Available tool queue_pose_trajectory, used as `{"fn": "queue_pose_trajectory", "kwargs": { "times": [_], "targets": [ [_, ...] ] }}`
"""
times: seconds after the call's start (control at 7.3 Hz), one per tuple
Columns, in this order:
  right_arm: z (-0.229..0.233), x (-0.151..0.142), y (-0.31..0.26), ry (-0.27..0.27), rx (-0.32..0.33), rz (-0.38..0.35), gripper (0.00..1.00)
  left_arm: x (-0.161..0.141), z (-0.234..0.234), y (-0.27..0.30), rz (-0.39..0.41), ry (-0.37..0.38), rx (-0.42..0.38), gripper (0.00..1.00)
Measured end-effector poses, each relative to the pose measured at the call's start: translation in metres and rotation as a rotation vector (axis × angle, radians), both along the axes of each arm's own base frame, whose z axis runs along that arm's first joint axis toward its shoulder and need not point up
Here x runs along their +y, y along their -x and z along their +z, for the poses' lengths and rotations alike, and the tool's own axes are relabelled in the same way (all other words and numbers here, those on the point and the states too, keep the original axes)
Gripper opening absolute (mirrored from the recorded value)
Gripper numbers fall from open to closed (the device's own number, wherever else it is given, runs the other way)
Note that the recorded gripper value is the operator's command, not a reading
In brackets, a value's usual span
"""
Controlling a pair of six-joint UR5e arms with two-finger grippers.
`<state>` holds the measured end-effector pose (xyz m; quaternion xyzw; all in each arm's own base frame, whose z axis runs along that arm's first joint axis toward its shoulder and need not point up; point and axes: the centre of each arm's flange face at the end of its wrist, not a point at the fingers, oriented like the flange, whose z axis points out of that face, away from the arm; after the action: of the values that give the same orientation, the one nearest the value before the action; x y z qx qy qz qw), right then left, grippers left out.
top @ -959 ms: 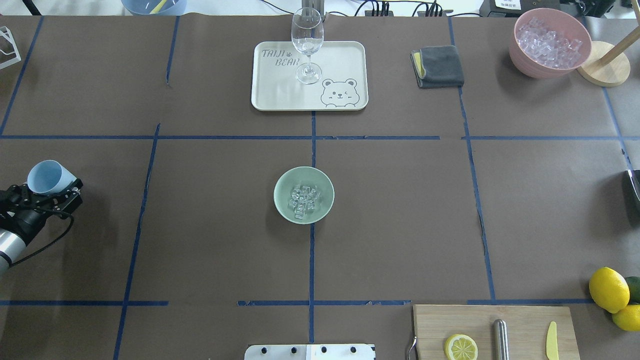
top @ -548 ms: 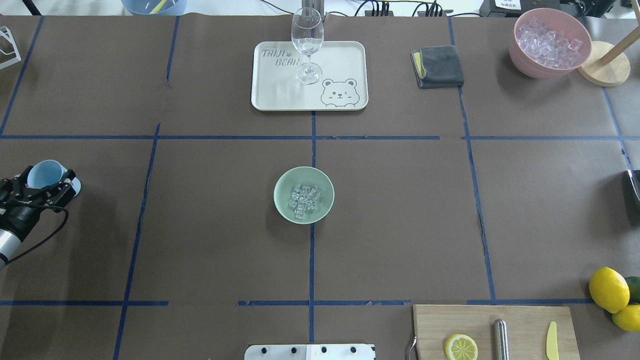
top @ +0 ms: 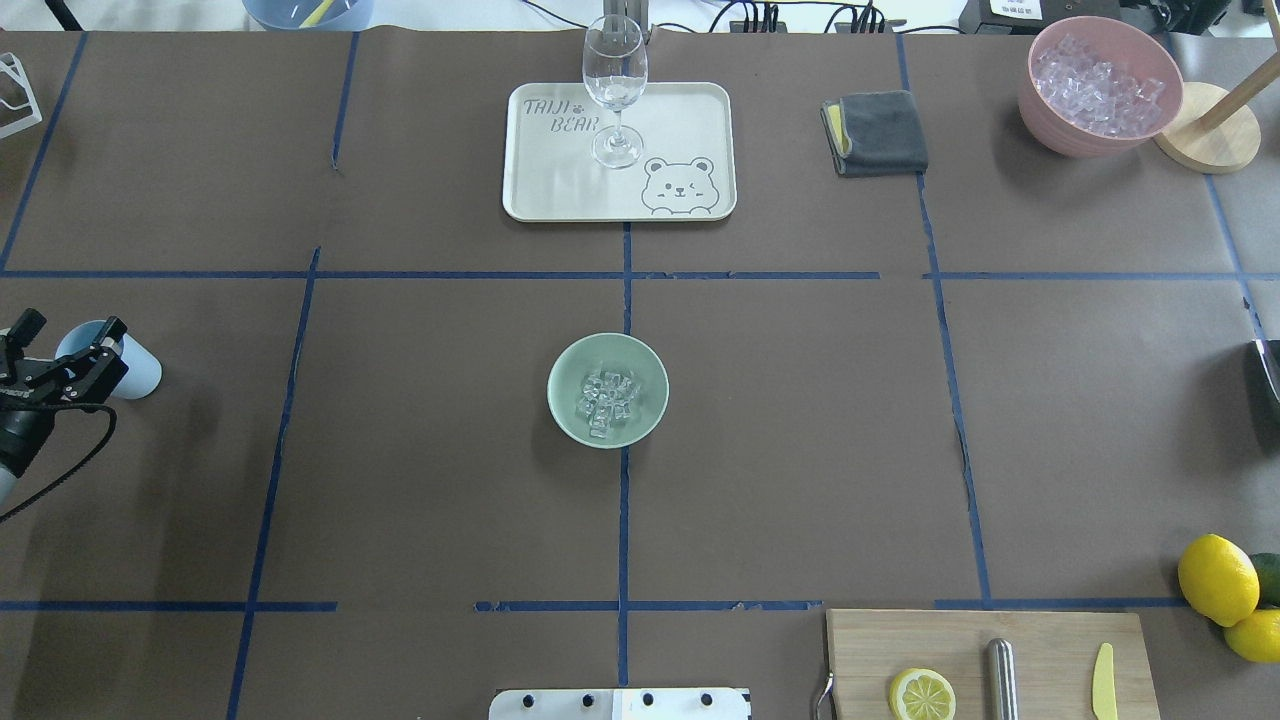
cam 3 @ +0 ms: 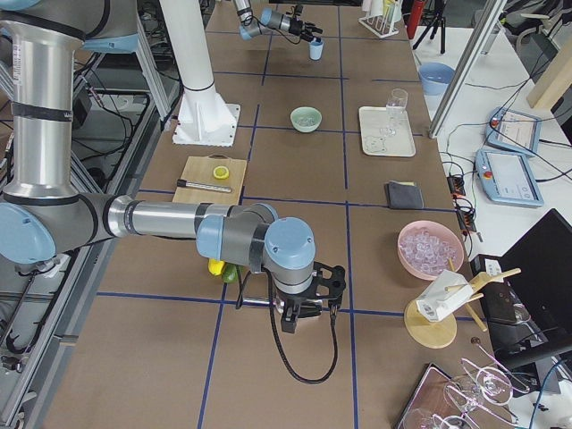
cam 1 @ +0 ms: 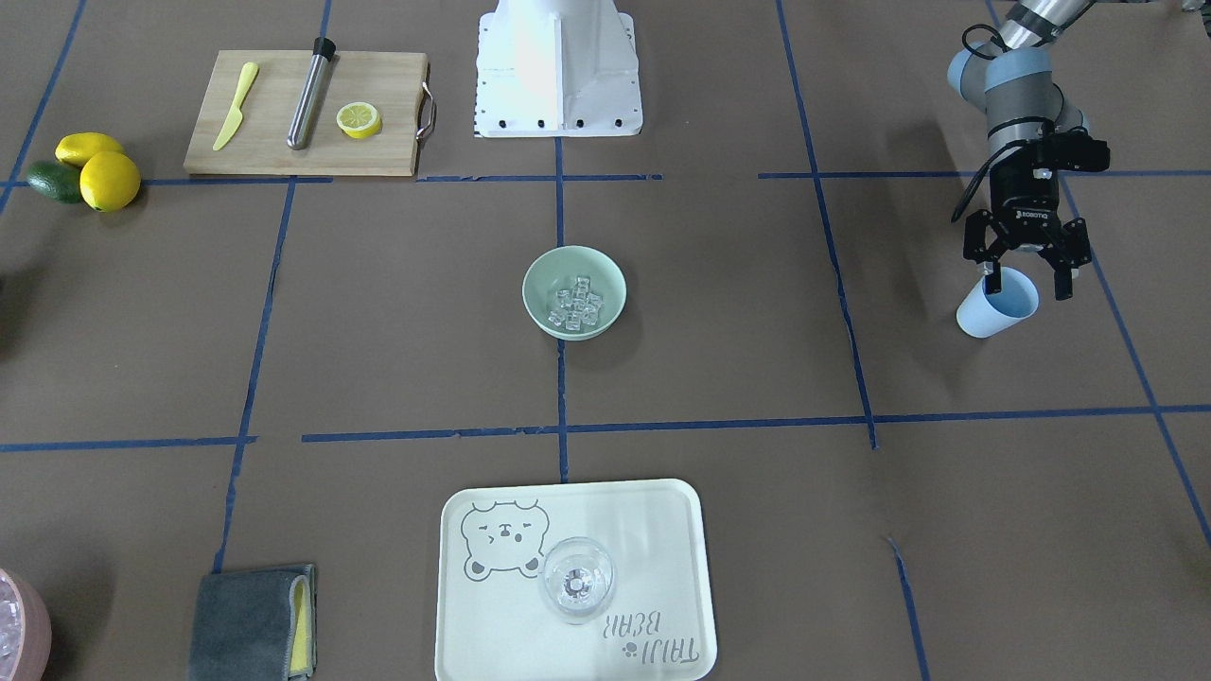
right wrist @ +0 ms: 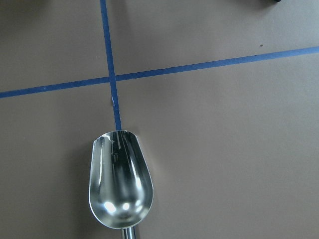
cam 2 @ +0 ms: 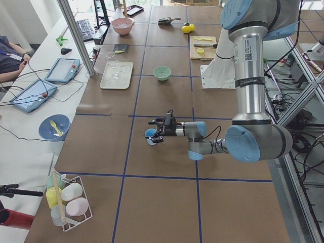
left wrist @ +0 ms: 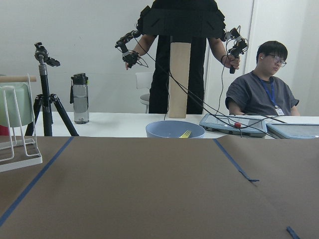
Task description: Pour ice into bowl
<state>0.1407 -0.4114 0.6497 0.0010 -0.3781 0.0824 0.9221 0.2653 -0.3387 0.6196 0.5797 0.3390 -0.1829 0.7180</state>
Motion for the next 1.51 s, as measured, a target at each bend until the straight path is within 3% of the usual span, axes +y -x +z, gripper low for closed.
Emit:
{"fn": "queue_pose_trajectory", "kwargs": {
  "times": [0.41,0.68,0.96,1.1,1.51],
  "targets": [
    [0.000,0.000,0.000,0.000,0.000,0.000,1.00,-0.043,0.001,0.044,0.236,-0.009,-0.200,1.00],
    [0.000,0.000,0.000,0.001,0.000,0.000,1.00,-0.084,-0.014,0.081,0.365,0.057,-0.354,1.00],
    [0.001,0.001,0.000,0.001,-0.001,0.000,1.00,-0.139,-0.057,0.132,0.444,0.146,-0.549,1.00],
    [0.001,0.001,0.000,0.001,-0.002,0.000,1.00,-0.165,-0.072,0.166,0.477,0.212,-0.604,1.00],
    [-0.005,-0.001,0.000,-0.011,-0.002,0.001,1.00,-0.195,-0.052,0.228,0.627,0.581,-0.525,1.00]
  ]
}}
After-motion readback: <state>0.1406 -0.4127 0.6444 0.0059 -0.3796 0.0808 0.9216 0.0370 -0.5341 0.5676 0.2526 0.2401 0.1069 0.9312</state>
